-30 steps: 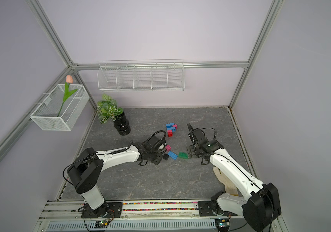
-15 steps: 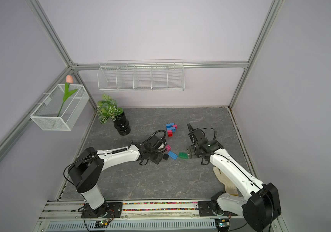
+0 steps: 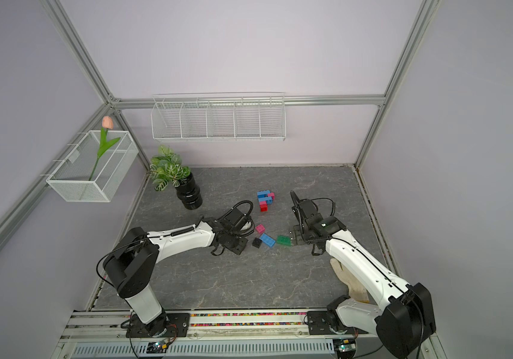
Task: Assemble the letter p with lego
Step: Assemble the lego brick with the lego brick, then pick up the lego brick from the center of the board.
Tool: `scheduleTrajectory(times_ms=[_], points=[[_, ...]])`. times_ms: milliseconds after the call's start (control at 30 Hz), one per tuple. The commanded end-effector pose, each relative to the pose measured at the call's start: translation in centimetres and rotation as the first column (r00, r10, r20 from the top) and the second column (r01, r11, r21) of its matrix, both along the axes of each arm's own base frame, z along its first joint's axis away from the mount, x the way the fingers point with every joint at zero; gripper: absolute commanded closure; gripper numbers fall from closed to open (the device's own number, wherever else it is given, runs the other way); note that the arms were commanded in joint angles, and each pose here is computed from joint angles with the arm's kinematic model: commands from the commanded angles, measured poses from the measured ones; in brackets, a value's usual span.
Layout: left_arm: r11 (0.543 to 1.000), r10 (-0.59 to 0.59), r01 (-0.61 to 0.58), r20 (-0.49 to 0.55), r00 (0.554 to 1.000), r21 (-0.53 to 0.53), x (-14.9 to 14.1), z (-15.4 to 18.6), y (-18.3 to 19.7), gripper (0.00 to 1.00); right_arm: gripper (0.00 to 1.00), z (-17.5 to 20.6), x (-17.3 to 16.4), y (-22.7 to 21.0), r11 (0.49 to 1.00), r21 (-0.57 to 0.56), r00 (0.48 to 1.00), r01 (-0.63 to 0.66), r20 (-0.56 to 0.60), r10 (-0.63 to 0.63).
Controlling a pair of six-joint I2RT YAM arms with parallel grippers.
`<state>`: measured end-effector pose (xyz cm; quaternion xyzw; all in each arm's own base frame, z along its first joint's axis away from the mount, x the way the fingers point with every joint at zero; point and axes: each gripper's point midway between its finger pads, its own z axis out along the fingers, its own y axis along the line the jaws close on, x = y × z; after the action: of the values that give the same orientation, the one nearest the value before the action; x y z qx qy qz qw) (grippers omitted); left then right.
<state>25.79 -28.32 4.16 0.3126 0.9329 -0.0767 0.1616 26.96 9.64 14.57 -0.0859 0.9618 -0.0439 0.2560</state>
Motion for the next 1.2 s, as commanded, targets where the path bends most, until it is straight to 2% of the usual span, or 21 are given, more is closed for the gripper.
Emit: scheduleTrajectory(times_ms=[0, 200, 400, 633, 1000, 1167], points=[[0.997, -0.022, 0.026, 0.062, 0.998, -0.067, 0.9, 3.6, -1.1, 0.48, 0.0, -0.8, -0.7, 0.5, 0.999, -0.002, 0.998, -0.043, -0.045, 0.042], [0.982, -0.024, 0.051, 0.15, 0.988, -0.181, 1.9, 8.3, -2.6, 0.44, 0.04, -2.3, -1.1, 2.8, 0.991, 0.028, 0.984, -0.134, -0.114, 0.136], [0.941, -0.002, 0.068, 0.195, 0.981, -0.331, 1.5, 12.2, -3.2, 0.42, 0.06, -6.2, -1.2, 4.1, 0.982, -0.028, 0.957, -0.185, -0.233, 0.174], [0.897, 0.044, 0.046, 0.192, 0.98, -0.439, 0.7, 13.8, -2.6, 0.41, 0.11, -10.6, -0.1, 4.4, 0.967, -0.125, 0.928, -0.223, -0.331, 0.171], [0.905, 0.105, -0.002, 0.22, 0.97, -0.425, 0.4, 14.0, -0.1, 0.41, 0.16, -11.9, 3.4, 6.8, 0.95, -0.128, 0.92, -0.283, -0.315, 0.232], [0.91, 0.121, -0.019, 0.222, 0.967, -0.414, 0.4, 13.6, 0.5, 0.41, 0.28, -12.3, 4.7, 7.3, 0.944, -0.144, 0.919, -0.297, -0.313, 0.241]])
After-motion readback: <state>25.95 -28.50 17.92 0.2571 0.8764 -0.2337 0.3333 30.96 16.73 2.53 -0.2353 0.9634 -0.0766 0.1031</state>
